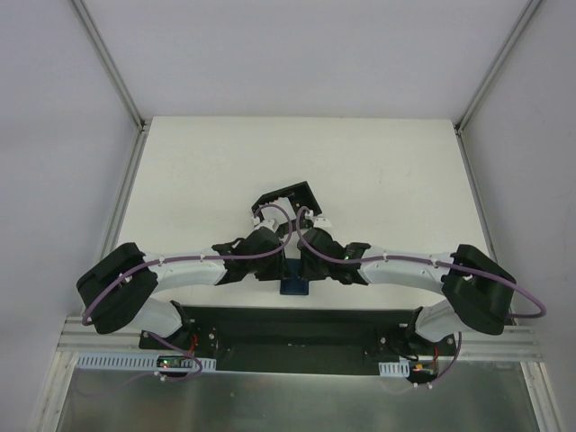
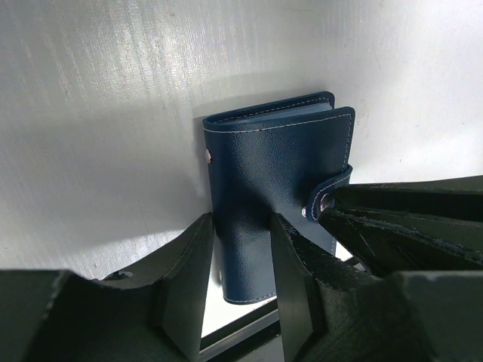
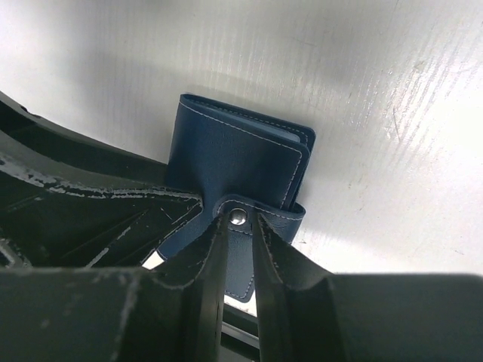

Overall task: Put the credit cards into the card holder
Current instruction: Close the card holder at the center of the board.

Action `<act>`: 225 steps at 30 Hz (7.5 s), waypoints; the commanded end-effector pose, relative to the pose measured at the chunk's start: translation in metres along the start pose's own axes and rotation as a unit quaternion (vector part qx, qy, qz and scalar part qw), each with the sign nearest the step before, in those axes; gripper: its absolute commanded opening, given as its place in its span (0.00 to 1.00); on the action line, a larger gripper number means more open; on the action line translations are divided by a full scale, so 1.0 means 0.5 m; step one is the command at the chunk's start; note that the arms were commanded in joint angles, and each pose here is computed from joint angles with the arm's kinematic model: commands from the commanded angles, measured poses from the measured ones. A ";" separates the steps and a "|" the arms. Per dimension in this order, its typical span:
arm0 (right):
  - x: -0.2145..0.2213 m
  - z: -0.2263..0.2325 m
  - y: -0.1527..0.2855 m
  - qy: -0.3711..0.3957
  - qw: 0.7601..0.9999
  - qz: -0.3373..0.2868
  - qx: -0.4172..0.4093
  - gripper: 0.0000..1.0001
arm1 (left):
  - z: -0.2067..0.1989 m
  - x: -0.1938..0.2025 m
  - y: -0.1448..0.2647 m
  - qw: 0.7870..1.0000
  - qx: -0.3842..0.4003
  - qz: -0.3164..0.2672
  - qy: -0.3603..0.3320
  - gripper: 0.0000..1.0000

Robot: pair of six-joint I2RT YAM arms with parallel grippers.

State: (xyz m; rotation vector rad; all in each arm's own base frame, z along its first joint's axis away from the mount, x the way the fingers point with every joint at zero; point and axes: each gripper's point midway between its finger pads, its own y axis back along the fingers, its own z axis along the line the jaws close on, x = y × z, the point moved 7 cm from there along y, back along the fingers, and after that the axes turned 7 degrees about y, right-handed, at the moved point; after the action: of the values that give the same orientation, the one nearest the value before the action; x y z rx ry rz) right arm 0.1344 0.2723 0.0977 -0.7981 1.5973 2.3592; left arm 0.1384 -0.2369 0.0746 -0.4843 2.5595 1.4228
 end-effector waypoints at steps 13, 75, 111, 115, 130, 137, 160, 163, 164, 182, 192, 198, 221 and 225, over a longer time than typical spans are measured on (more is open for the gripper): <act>-0.016 0.027 0.007 0.027 0.999 0.017 -0.023 0.22 | 0.051 0.035 -0.001 0.997 -0.065 0.043 -0.024 0.37; 0.037 0.009 -0.008 0.036 0.996 0.076 0.034 0.03 | 0.046 0.033 -0.004 0.996 -0.067 0.046 -0.022 0.36; 0.016 0.000 0.013 0.014 0.999 0.036 0.019 0.16 | 0.049 0.034 -0.001 0.996 -0.070 0.045 -0.018 0.36; 0.014 0.004 0.005 0.014 0.999 0.036 0.005 0.17 | 0.046 0.032 0.000 0.997 -0.068 0.044 -0.019 0.36; 0.006 -0.001 0.004 0.007 1.000 0.022 -0.009 0.20 | 0.044 0.031 -0.002 0.996 -0.068 0.045 -0.022 0.36; -0.001 -0.002 0.005 0.000 1.000 0.009 -0.019 0.24 | 0.042 0.030 -0.001 0.997 -0.066 0.044 -0.022 0.36; -0.026 -0.008 0.041 0.012 1.000 -0.014 -0.006 0.22 | 0.032 0.024 0.008 0.998 -0.053 0.035 -0.025 0.39; -0.024 -0.013 0.035 0.012 1.000 -0.006 -0.007 0.22 | 0.031 0.022 0.007 0.998 -0.052 0.034 -0.028 0.41; -0.023 -0.012 0.033 0.012 1.000 -0.003 -0.007 0.22 | 0.031 0.023 0.007 0.998 -0.054 0.035 -0.028 0.41; 0.013 0.008 0.002 -0.001 0.999 0.032 -0.035 0.21 | 0.034 0.025 -0.001 0.997 -0.061 0.040 -0.028 0.41; 0.009 -0.006 0.010 0.005 1.000 0.019 -0.009 0.19 | 0.035 0.025 0.002 0.997 -0.060 0.039 -0.028 0.40; -0.001 -0.016 0.042 -0.001 1.000 -0.014 -0.010 0.19 | 0.034 0.024 0.001 0.997 -0.059 0.039 -0.030 0.40; 0.006 0.010 -0.003 0.003 0.999 0.018 -0.037 0.18 | 0.033 0.025 -0.002 0.997 -0.060 0.043 -0.032 0.40; 0.005 0.018 0.002 0.013 0.999 0.020 -0.049 0.20 | 0.033 0.024 -0.003 0.997 -0.061 0.041 -0.032 0.40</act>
State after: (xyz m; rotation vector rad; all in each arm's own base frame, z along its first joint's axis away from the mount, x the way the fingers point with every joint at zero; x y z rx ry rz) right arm 0.1288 0.2688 0.0943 -0.7907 1.5646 2.4366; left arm 0.1382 -0.2403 0.0773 -0.4336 2.5457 1.4429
